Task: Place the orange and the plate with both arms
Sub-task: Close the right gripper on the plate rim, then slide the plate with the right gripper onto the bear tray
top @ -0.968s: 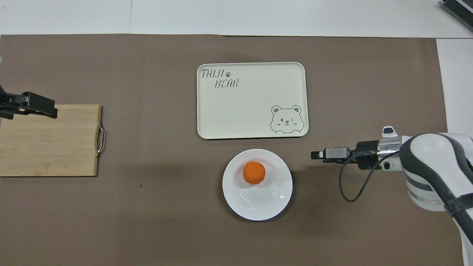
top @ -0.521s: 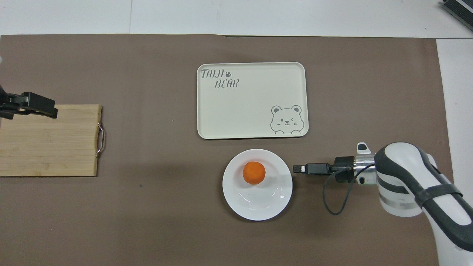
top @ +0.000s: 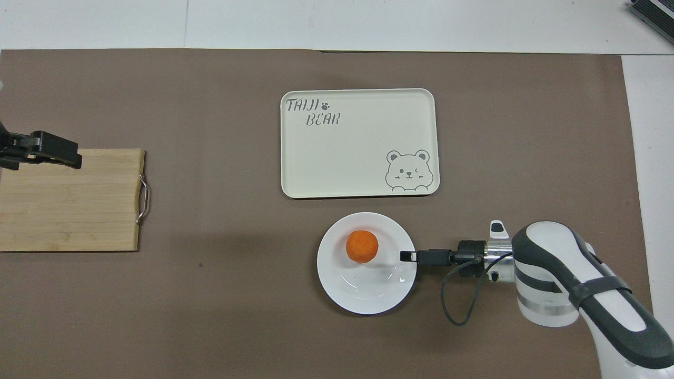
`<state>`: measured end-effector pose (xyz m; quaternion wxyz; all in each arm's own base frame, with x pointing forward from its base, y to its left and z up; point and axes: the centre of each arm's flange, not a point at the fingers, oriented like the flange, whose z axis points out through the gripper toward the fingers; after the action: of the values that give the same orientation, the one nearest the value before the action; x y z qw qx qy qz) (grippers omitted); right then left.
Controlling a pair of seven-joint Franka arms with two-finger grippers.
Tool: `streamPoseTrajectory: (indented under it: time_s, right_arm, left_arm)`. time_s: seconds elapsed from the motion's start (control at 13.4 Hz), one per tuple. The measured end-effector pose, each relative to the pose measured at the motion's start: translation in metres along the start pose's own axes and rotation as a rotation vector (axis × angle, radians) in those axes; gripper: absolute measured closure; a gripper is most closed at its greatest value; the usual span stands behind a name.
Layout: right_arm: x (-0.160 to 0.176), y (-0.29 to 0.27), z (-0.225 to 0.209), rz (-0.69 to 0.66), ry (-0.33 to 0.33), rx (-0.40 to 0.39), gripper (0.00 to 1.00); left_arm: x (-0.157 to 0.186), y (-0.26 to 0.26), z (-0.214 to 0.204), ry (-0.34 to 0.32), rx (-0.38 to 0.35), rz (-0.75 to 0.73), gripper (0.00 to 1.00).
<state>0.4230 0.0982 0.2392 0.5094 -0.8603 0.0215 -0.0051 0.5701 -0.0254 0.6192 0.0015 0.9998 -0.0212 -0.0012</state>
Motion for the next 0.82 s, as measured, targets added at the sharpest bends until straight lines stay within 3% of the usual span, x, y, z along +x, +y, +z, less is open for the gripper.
streamPoseTrajectory:
  time_s: [0.3,0.37,0.52,0.82]
  right_arm:
    - [-0.010,0.004,0.007,0.025,-0.007,0.006,0.05]
    - [-0.012,0.005,0.008,0.035,-0.010,0.007,0.13]
    - [-0.014,0.003,0.013,0.069,-0.015,0.010,0.41]
    - [-0.014,0.003,0.013,0.080,-0.012,0.007,0.85]
  left_arm:
    - [0.000,0.000,0.000,0.000,0.000,0.000,0.00]
    - [0.000,0.000,0.000,0.000,0.000,0.000,0.00]
    - [0.000,0.000,0.000,0.000,0.000,0.000,0.00]
    - [0.000,0.000,0.000,0.000,0.000,0.000,0.00]
